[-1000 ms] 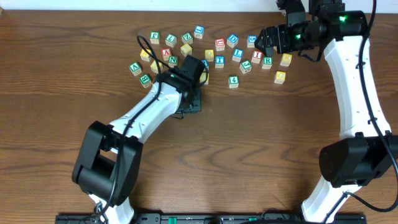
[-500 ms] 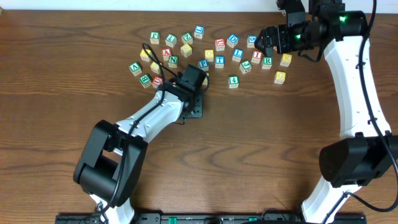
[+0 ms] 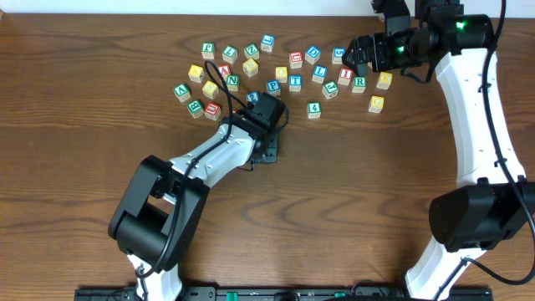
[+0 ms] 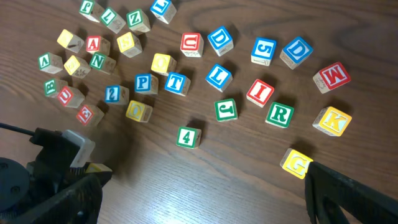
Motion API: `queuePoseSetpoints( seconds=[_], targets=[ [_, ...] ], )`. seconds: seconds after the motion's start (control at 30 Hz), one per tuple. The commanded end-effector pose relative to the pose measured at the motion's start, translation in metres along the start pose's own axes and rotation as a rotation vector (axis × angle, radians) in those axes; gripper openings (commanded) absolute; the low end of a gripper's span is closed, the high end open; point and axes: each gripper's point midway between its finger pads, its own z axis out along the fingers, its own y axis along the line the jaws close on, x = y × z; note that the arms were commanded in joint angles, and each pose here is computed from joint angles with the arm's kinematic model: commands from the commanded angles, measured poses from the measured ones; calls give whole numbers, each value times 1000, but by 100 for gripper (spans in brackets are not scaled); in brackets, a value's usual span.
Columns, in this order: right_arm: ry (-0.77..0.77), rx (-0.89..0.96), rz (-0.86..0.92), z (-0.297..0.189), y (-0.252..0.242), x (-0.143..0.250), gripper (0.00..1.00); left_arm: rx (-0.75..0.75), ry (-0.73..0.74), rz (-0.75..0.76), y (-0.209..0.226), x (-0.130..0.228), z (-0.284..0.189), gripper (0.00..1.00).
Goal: Spell out CORL
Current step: 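Carry the C block toward the front and set it down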
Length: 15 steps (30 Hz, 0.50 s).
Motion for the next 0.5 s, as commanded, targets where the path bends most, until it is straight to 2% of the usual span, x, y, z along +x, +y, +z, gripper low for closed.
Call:
queuePoseSetpoints(
  seconds=[0.0, 0.47],
  targets=[
    [-16, -6, -8, -4, 2, -5, 99, -27, 11, 7, 5, 4, 7, 27],
    [-16, -6, -8, -4, 2, -5, 99, -42, 41, -10, 8, 11, 22, 28]
  ],
)
